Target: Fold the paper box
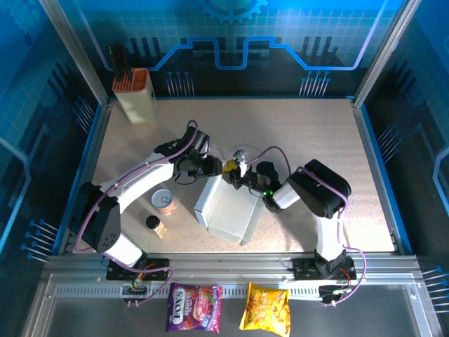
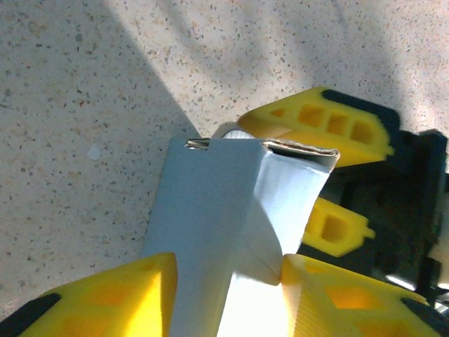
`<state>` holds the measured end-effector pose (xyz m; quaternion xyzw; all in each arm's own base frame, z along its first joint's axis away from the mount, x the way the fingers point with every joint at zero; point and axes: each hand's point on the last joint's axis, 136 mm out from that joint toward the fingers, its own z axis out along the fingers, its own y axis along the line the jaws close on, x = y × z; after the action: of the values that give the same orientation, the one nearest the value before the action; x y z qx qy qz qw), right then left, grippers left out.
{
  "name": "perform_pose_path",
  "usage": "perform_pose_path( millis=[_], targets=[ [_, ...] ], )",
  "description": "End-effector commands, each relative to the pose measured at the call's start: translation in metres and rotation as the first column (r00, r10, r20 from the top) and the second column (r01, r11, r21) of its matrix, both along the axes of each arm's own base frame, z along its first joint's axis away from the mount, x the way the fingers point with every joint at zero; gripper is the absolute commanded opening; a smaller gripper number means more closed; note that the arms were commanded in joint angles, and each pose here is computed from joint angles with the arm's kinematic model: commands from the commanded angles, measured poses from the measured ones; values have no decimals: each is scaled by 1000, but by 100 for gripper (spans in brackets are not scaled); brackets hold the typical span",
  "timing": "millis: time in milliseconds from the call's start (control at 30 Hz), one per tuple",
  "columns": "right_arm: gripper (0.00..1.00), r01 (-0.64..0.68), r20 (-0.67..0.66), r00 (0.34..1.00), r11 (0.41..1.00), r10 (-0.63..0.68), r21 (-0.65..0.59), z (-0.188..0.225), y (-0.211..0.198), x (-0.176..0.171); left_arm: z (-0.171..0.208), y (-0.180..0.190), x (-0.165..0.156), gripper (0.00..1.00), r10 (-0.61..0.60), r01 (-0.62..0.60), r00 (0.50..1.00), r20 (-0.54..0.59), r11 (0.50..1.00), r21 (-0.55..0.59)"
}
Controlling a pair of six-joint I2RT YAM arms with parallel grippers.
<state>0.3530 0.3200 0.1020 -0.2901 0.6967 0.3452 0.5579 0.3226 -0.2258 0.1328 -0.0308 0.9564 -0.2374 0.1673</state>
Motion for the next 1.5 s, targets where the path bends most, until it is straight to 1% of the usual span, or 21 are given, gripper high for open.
perform_pose_path(
  millis=[0, 100, 233, 367, 467, 633, 800, 933, 1033, 1167, 1267, 1467],
  targets=[
    [36, 2, 3, 1000, 999, -2, -42, 7, -10, -11, -2, 12, -14, 49, 13, -12, 999, -29, 999, 47],
    [42, -15, -26, 1000, 998, 14, -67, 8, -19, -24, 7, 13, -10, 59, 13, -13, 1000, 2, 999, 50],
    [43, -16, -79, 997, 991, 6, -131, 5, -34, -40, 15, 10, -4, 68, 3, -4, 1000, 24, 999, 54],
    [44, 38, -148, 987, 982, -66, -185, 4, -57, -46, 14, 3, 7, 72, -20, 19, 1000, 8, 997, 71],
    [44, 79, -206, 971, 975, -122, -209, 9, -76, -53, 11, -2, 16, 78, -43, 42, 999, 7, 993, 115],
    [44, 111, -180, 971, 961, -160, -254, 26, -99, -72, -1, -10, 30, 83, -95, 100, 995, -34, 974, 202],
    [46, 165, -154, 964, 942, -217, -293, 39, -122, -84, -19, -22, 36, 81, -153, 180, 980, -124, 950, 254],
    [46, 199, -136, 960, 936, -246, -290, 44, -135, -95, -30, -30, 37, 76, -193, 233, 967, -167, 935, 267],
    [46, 227, -125, 954, 928, -273, -295, 44, -144, -101, -35, -33, 37, 75, -217, 263, 958, -187, 925, 273],
    [47, 253, -118, 948, 925, -295, -283, 45, -152, -107, -42, -33, 36, 69, -225, 280, 952, -209, 915, 289],
    [47, 262, -121, 945, 924, -304, -278, 45, -155, -109, -46, -31, 37, 62, -225, 285, 950, -217, 909, 305],
    [47, 263, -125, 944, 924, -306, -276, 45, -156, -111, -51, -30, 40, 57, -229, 295, 947, -226, 899, 324]
  ],
)
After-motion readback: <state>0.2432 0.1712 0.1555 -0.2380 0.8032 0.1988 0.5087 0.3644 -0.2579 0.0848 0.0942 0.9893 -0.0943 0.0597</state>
